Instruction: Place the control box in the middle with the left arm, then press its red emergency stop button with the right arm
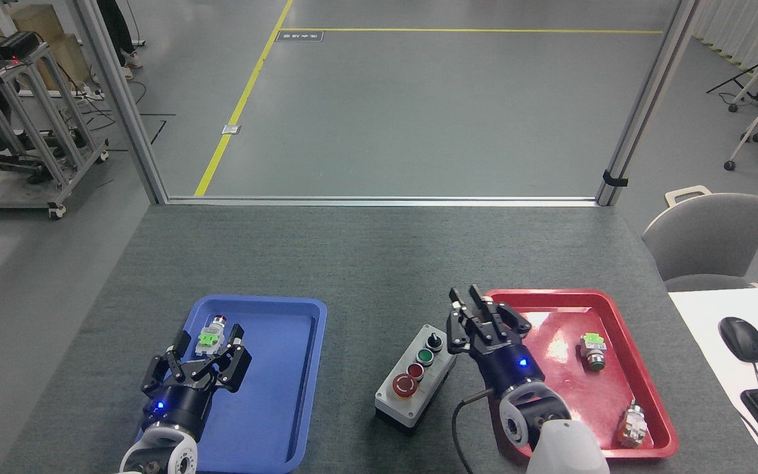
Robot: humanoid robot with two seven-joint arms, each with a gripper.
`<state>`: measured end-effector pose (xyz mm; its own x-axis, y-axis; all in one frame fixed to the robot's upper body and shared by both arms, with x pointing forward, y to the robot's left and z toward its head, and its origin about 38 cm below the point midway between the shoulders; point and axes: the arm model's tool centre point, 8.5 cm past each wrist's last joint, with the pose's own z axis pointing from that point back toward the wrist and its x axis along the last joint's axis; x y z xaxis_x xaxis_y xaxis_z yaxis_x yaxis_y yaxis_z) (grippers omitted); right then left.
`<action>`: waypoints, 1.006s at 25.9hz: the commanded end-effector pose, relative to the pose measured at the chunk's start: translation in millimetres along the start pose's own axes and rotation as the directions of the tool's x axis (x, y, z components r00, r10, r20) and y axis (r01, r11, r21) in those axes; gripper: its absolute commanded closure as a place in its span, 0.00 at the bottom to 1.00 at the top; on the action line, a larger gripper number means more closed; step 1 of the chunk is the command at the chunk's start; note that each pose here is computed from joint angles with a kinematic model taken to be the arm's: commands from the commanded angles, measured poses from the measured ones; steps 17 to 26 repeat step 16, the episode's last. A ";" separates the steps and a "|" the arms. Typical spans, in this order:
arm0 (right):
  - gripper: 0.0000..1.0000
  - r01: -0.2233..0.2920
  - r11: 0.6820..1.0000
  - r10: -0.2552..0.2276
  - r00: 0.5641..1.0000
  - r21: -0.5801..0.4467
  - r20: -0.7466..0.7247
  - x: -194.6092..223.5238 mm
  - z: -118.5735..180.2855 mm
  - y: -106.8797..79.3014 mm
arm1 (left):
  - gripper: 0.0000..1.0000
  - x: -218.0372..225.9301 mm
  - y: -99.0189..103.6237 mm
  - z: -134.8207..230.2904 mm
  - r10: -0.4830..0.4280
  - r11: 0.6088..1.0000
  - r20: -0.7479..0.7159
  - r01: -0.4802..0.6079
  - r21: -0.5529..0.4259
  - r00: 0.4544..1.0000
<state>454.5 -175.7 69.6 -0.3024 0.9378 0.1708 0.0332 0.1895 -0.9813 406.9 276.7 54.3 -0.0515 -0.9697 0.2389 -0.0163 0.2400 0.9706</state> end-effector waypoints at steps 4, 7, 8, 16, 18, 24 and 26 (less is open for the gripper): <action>0.00 0.047 0.996 -0.060 0.979 -0.071 -0.197 -74.6 30.8 -16.1 | 0.01 1.9 -3.7 -0.5 0.022 1.000 -0.006 -0.022 -0.006 1.000; 0.00 0.039 0.998 -0.049 0.977 -0.052 -0.207 -79.2 48.5 -6.7 | 0.01 1.9 -3.7 -0.5 0.022 1.000 -0.006 -0.022 -0.006 1.000; 0.00 0.030 0.998 -0.041 0.977 -0.057 -0.212 -79.3 53.8 -8.2 | 0.01 1.9 -3.7 -0.5 0.022 1.000 -0.006 -0.022 -0.006 1.000; 0.00 0.037 0.999 -0.045 0.973 -0.041 -0.228 -75.6 71.9 4.1 | 0.01 2.1 -3.2 -0.6 0.022 1.000 -0.005 -0.022 -0.004 1.000; 0.00 0.037 0.999 -0.045 0.973 -0.041 -0.228 -75.6 71.9 4.1 | 0.01 2.1 -3.2 -0.6 0.022 1.000 -0.005 -0.022 -0.004 1.000; 0.00 0.037 0.999 -0.045 0.973 -0.041 -0.228 -75.6 71.9 4.1 | 0.01 2.1 -3.2 -0.6 0.022 1.000 -0.005 -0.022 -0.004 1.000; 0.00 0.037 0.999 -0.045 0.973 -0.041 -0.228 -75.6 71.9 4.1 | 0.01 2.1 -3.2 -0.6 0.022 1.000 -0.005 -0.022 -0.004 1.000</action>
